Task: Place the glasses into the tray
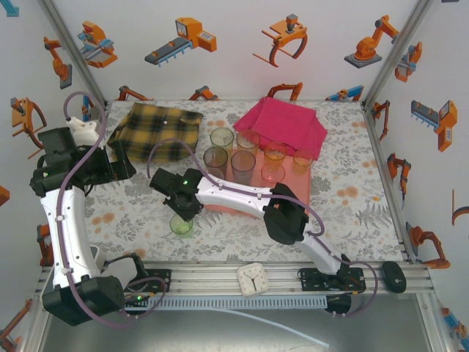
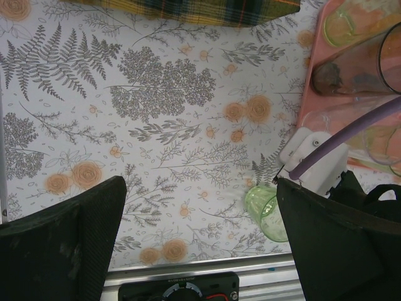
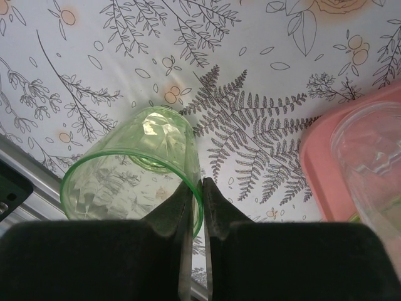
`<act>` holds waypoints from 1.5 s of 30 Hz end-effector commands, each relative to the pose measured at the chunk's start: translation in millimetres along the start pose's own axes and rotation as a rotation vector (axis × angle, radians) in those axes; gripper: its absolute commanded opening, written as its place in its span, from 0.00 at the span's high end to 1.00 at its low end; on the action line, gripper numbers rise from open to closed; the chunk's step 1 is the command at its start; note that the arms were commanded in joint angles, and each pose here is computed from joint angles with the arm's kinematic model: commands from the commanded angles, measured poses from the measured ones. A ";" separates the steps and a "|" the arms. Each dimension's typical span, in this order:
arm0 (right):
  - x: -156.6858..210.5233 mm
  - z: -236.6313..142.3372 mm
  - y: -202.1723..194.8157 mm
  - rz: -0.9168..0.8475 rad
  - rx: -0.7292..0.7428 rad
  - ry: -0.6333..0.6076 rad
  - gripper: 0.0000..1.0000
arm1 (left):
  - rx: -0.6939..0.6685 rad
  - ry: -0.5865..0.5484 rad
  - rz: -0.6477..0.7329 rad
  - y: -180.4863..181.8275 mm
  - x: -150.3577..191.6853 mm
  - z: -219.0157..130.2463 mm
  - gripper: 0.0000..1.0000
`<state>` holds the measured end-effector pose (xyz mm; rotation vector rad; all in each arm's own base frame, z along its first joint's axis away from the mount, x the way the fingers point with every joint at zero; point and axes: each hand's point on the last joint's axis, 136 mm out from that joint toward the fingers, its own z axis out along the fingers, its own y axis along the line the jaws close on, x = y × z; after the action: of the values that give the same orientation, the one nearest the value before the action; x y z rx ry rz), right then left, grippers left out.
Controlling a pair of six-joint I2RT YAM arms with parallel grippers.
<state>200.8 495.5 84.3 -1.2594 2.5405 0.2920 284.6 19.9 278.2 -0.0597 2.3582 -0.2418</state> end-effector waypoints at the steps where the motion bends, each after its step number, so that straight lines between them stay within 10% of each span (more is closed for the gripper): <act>1: -5.4 -4.4 -4.7 0.005 0.019 -0.009 0.89 | -0.010 -0.027 -0.005 0.2 -3.7 -6.7 0.03; 45: -1.2 -61.9 3.7 0.004 -0.046 -0.030 0.96 | -0.131 -0.030 -0.019 26.3 -19.2 -2.3 0.03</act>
<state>193.9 486.4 117.7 -1.2623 2.5367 0.3253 293.8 45.1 274.3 -0.1266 2.3789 -0.0985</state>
